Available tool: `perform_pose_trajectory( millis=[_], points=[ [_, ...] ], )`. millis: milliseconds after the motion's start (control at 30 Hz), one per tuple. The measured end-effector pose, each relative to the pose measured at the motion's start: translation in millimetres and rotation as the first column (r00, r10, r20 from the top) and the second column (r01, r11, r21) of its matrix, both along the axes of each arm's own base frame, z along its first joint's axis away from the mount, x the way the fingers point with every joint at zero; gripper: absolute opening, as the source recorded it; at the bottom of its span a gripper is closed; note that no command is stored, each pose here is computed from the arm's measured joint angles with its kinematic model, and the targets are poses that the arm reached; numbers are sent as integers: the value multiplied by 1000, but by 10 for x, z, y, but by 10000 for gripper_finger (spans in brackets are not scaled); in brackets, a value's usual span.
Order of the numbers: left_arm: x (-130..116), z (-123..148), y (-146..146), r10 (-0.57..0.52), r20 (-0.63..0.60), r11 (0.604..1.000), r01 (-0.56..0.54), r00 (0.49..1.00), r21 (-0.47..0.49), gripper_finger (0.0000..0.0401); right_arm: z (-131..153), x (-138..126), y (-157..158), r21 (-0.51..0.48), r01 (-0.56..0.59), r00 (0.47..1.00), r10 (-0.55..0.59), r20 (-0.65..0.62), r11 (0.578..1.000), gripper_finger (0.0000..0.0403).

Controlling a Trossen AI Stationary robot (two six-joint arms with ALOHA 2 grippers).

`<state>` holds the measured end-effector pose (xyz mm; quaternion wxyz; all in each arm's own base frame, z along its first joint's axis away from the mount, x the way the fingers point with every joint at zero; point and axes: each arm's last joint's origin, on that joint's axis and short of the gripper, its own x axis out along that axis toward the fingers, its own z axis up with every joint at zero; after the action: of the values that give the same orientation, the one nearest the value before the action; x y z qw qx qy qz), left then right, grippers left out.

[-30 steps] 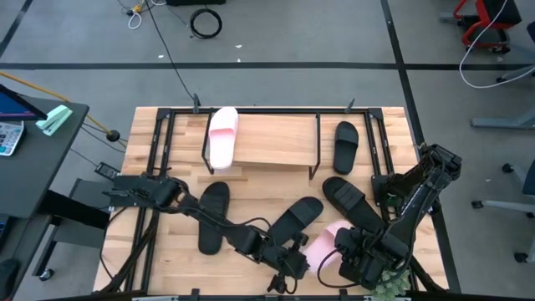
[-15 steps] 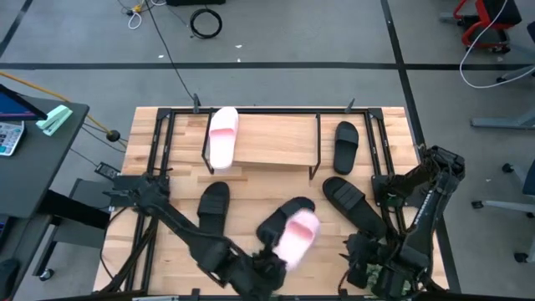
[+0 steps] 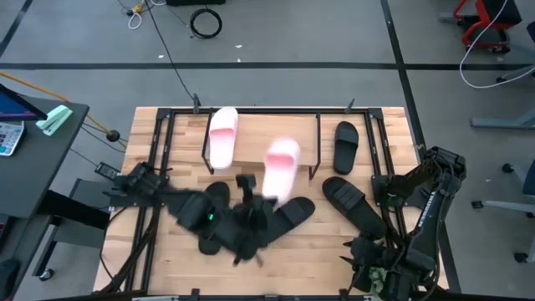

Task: Pick and place slides into the shelf
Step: Put the pink slipper on the shelf

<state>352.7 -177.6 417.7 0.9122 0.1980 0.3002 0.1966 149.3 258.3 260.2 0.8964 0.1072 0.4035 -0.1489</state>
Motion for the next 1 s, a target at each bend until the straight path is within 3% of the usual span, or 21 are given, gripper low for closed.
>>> perform_pose_trajectory(
  millis=[200,433,600,800,1000],
  points=[
    [249,-318,641,195,-160,979,-184,968,84,8,9,10,-6,-39,-11,999,12,38,999,185],
    [426,-861,1175,315,-332,949,-285,889,137,7,11,12,-8,-46,-12,999,14,46,999,185],
    [413,-1136,1276,354,-401,935,-311,845,170,7,11,12,-8,-46,-12,999,14,46,999,185],
    [359,-1239,1230,357,-445,934,-304,821,188,7,11,12,-8,-46,-12,999,14,46,999,185],
    [246,-1256,1273,398,-511,915,-370,762,162,56,11,12,-7,-40,-6,999,7,48,999,185]
  ],
)
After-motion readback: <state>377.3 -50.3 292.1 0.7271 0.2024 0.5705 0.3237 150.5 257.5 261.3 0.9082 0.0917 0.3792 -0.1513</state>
